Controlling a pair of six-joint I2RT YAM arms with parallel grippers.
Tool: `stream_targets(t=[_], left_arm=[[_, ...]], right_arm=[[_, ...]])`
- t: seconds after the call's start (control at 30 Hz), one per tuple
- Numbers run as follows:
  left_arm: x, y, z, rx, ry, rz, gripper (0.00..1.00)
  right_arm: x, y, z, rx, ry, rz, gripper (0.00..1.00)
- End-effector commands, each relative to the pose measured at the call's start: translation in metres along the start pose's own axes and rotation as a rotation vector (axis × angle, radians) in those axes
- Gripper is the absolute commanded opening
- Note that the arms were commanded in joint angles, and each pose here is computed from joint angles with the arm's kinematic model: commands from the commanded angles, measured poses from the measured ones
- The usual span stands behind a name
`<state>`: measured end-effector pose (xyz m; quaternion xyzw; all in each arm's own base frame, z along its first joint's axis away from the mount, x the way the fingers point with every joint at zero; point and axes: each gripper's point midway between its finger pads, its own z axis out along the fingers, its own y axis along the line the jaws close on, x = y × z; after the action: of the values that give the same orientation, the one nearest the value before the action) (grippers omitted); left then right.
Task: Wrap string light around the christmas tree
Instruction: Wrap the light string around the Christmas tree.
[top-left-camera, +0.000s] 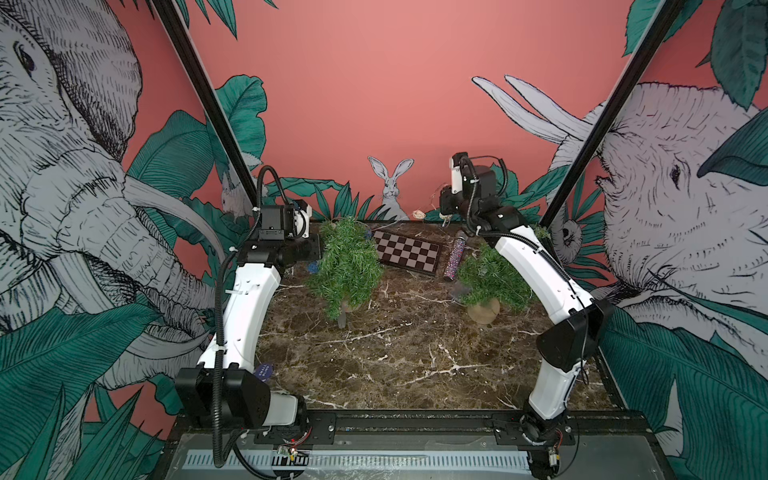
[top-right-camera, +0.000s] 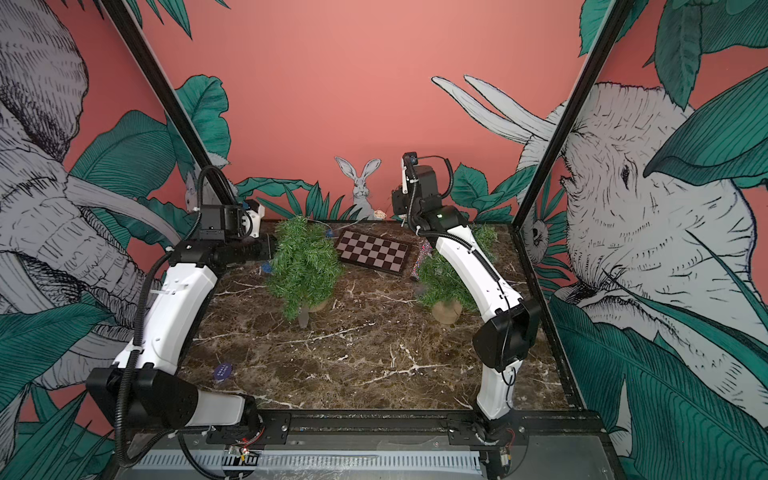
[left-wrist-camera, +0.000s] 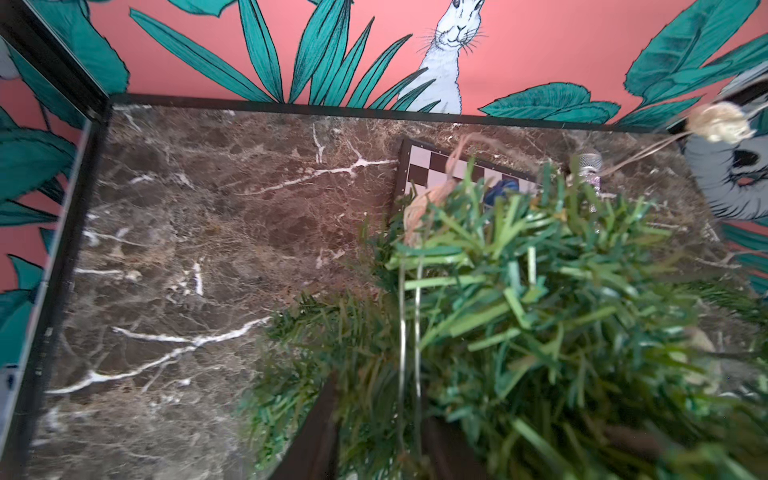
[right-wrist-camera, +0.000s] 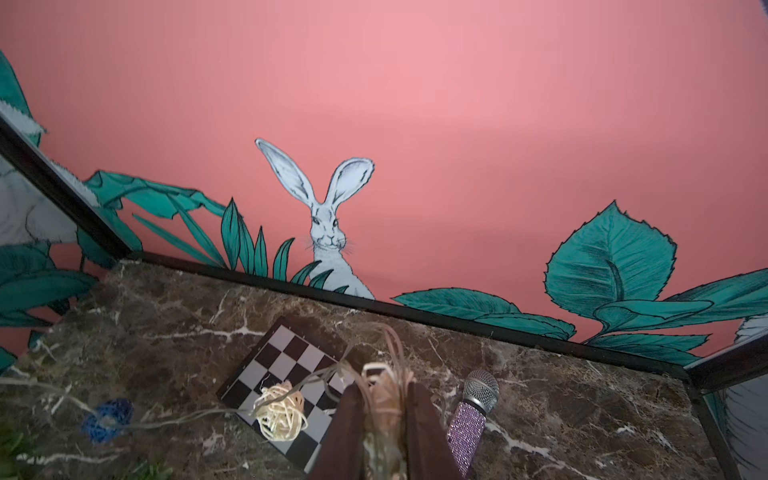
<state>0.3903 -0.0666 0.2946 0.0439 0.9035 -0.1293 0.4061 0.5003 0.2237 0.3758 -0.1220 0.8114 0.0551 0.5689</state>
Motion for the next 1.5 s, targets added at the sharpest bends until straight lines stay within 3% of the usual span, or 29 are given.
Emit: stream_targets(t=[0.0,0.17,0.43,0.63,0.77,1.2,1.47], left_arm=[[-0.008,-0.003,-0.021,-0.014,-0.031,0.031,0.38],[-0.007,-0.001,-0.03,-0.031,-0.044,0.045,0.43],[-0.004,0.003,-0.039,-0.06,-0.04,0.044,0.49],[-0.002,0.007,-0.044,-0.086,-0.019,0.064,0.53],[-0.002,0.009,-0.049,-0.106,-0.04,0.088,0.54],[-0.009,0.016,-0.091,-0.194,-0.041,0.054,0.6],[-0.005,-0.002,-0.122,-0.181,-0.122,0.129,0.58]], right_arm=[[-0.016,-0.011,-0.03,0.05,-0.045,-0.053,0.0],[-0.003,-0.013,-0.057,0.033,-0.011,-0.067,0.0],[0.031,0.031,-0.108,-0.073,0.062,-0.112,0.0],[0.069,0.065,-0.119,-0.134,0.131,-0.133,0.0],[0.084,0.09,-0.125,-0.215,0.16,-0.071,0.0],[0.069,0.12,-0.152,-0.378,0.127,0.088,0.0],[0.066,0.131,-0.16,-0.454,0.126,0.166,0.0]])
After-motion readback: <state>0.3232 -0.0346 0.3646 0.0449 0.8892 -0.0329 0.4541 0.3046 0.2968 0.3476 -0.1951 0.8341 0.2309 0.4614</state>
